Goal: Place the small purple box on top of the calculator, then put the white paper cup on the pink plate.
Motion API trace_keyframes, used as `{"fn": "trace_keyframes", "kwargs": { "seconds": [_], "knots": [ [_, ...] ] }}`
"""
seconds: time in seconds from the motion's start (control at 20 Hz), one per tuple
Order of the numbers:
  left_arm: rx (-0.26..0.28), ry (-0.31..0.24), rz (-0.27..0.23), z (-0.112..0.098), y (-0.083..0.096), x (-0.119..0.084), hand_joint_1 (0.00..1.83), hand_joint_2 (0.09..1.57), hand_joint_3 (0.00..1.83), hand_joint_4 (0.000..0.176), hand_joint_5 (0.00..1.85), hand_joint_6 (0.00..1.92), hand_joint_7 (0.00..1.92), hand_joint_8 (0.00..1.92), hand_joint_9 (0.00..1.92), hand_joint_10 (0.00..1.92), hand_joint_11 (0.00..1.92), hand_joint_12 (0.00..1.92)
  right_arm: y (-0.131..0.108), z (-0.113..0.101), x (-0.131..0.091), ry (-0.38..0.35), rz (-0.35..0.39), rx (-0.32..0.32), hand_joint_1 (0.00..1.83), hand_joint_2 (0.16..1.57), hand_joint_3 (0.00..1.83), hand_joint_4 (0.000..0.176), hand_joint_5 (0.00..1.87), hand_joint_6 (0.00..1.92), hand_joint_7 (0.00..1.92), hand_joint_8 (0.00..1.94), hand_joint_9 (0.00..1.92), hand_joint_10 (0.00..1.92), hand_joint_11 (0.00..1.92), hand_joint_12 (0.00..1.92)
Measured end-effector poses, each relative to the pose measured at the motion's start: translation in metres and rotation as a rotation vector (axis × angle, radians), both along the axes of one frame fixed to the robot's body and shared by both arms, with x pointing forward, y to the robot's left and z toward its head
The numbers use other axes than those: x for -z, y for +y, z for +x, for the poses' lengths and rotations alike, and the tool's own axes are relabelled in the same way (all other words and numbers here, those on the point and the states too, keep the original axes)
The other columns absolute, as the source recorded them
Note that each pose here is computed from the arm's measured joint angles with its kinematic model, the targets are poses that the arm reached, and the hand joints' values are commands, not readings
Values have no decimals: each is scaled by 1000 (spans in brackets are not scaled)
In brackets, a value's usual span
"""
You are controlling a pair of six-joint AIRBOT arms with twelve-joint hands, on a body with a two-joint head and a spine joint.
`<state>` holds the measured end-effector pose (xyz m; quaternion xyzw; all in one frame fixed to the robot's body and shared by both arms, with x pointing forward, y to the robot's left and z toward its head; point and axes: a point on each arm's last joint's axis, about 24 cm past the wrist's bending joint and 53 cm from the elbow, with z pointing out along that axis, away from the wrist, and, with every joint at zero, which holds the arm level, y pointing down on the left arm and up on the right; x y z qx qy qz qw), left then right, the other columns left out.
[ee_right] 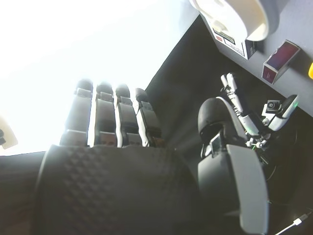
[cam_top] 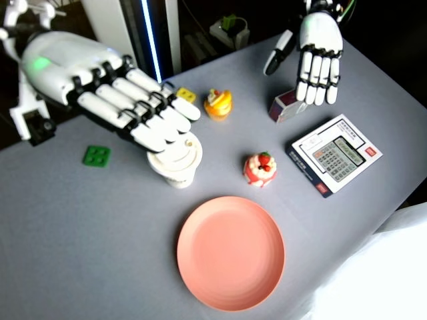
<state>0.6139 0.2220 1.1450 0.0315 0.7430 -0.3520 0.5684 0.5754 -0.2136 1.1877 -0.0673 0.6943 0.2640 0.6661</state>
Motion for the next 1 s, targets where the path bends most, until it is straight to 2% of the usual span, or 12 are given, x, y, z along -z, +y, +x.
{"fn": "trace_keyframes", "kwargs": {
  "seconds": [0.05,0.15,0.2,0.3,0.45,0.55,0.6,0.75,0.8,0.9,0.95,1.0],
  "knots": [
    [-4,6,2,0,0,2,886,935,10,0,234,13,300,11,195,23,20,17,0,0,0,0,0,0,184,1346,47,0,0,0,0,0,0,0,0,0],
    [-12,17,41,2,2,11,942,961,0,0,257,5,325,5,240,4,0,232,-2,1,0,2,3,8,195,1340,38,0,0,0,0,0,0,0,0,0],
    [-24,23,48,3,5,14,940,955,0,0,292,7,371,6,279,16,0,437,-2,1,0,3,4,10,190,1339,36,0,0,0,0,0,0,0,0,0],
    [-54,28,55,10,13,17,921,999,8,0,289,1,385,5,273,10,0,409,-1,1,1,6,7,9,170,1347,35,0,0,0,0,0,0,0,0,0],
    [-82,50,66,16,20,27,945,1003,2,0,347,6,450,6,349,26,0,656,-1,0,4,12,7,9,224,1353,30,0,0,0,0,0,0,0,0,0],
    [-81,66,64,16,17,33,941,1013,1,0,365,6,469,5,380,34,0,929,-2,1,4,14,8,14,188,1366,31,0,0,0,0,0,0,0,0,0],
    [-73,71,71,15,15,37,960,1013,0,0,373,8,473,5,393,38,0,953,-3,1,4,14,9,15,171,1366,28,0,0,0,0,0,0,0,0,0],
    [-86,81,76,18,19,40,987,1032,5,0,467,25,599,32,567,94,0,1378,-3,1,4,15,11,17,177,1367,24,0,0,0,0,0,0,0,0,0],
    [-91,83,79,19,21,41,1051,1039,4,0,552,42,750,71,726,186,90,1566,-3,1,4,15,11,18,180,1372,26,0,0,0,0,0,0,0,0,0],
    [-99,86,73,21,22,43,1121,1078,1,0,806,37,1067,120,859,755,387,1668,-3,1,4,16,12,18,170,1369,23,0,0,0,0,0,0,0,0,0],
    [-99,93,74,22,21,46,1308,1070,15,0,892,40,1041,773,882,1064,523,1713,-2,1,5,17,13,16,167,1369,22,0,0,0,0,0,0,0,0,0],
    [-103,97,68,23,21,48,1262,1133,15,0,837,776,999,1140,941,1281,648,1774,-2,1,5,18,13,16,168,1370,22,0,0,0,0,0,0,0,0,0]
  ]
}}
